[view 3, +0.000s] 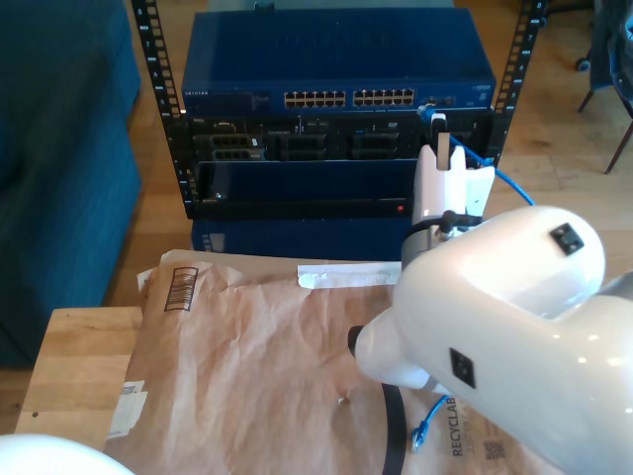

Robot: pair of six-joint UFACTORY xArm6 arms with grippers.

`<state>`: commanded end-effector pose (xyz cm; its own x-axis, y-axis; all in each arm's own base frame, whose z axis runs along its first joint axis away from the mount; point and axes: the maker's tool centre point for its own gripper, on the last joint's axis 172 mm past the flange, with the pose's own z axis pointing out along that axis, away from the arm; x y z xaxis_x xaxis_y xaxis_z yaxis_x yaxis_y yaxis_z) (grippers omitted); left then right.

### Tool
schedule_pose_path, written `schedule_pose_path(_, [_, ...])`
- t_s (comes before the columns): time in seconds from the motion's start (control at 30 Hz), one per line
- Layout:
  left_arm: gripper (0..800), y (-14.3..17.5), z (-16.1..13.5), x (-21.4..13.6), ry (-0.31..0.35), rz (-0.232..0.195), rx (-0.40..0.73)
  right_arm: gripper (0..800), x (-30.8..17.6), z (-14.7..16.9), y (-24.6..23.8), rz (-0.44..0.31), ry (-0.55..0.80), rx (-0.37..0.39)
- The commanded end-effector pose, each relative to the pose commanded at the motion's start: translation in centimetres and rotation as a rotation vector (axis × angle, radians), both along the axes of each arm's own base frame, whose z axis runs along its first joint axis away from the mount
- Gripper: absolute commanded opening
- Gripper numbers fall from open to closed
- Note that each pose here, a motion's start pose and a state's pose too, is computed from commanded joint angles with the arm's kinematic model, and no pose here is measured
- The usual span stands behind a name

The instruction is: Grab the cable and plug it in

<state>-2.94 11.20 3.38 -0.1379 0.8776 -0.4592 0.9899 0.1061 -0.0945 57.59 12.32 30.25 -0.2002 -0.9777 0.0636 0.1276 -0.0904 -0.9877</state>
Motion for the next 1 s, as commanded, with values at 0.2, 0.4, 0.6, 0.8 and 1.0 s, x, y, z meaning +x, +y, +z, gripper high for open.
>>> schedule_pose_path(0.2, [800, 0.0, 0.0, 0.0, 0.000, 0.000, 0.000, 0, 0.1, -0.3, -0.5, -0.059, -0.022, 0.021])
schedule_pose_path(0.4, [800, 0.0, 0.0, 0.0, 0.000, 0.000, 0.000, 0, 0.5, -0.9, -0.6, -0.094, -0.027, 0.039])
schedule_pose_path(0.6, [800, 0.0, 0.0, 0.0, 0.000, 0.000, 0.000, 0, 2.0, -0.7, 0.2, -0.105, -0.050, 0.028])
schedule_pose_path(0.8, [800, 0.0, 0.0, 0.0, 0.000, 0.000, 0.000, 0, 2.9, -1.2, 0.0, -0.140, -0.053, 0.023])
schedule_pose_path(1.0, [800, 0.0, 0.0, 0.0, 0.000, 0.000, 0.000, 0, 3.5, -1.8, -0.1, -0.162, -0.040, -0.001])
